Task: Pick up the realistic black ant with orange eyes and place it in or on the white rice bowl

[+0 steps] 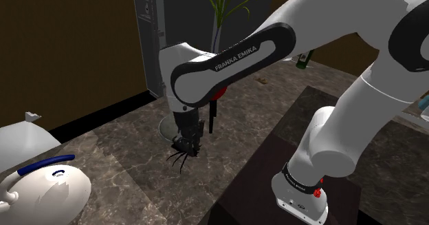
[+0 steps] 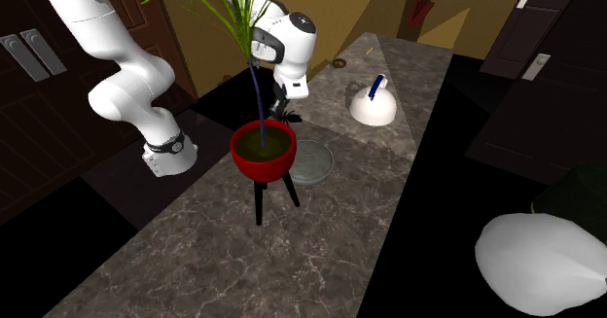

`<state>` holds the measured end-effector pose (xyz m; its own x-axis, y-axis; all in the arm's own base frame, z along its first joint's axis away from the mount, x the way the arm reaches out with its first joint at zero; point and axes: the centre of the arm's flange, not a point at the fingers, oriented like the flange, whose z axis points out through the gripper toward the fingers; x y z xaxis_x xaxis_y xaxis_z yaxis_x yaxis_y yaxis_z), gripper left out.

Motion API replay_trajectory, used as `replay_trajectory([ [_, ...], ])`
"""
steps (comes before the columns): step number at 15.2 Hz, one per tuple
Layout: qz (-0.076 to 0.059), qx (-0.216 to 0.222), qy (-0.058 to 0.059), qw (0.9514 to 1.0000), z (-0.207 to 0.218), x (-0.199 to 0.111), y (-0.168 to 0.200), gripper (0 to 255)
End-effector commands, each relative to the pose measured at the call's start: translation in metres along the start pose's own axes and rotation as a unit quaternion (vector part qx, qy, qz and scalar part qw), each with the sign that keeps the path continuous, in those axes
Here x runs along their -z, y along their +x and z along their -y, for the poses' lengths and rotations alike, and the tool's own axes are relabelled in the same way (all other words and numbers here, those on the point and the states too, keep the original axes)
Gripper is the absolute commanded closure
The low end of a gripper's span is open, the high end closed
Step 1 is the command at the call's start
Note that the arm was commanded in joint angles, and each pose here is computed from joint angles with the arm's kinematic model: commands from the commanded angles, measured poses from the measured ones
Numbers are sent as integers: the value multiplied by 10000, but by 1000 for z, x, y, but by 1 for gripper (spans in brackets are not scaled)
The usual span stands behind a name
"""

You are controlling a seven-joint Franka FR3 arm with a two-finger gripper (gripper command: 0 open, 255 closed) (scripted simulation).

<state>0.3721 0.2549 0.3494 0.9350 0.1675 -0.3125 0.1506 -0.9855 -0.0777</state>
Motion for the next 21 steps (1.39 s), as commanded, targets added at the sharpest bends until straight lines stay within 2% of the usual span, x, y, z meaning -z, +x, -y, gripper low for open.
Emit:
replay_trajectory([
  [1, 3, 0, -1, 10000, 2, 10, -4, 255],
  [14, 3, 0, -1, 10000, 7, 71, -24, 255],
  [21, 3, 0, -1, 10000, -54, 108, 35, 255],
])
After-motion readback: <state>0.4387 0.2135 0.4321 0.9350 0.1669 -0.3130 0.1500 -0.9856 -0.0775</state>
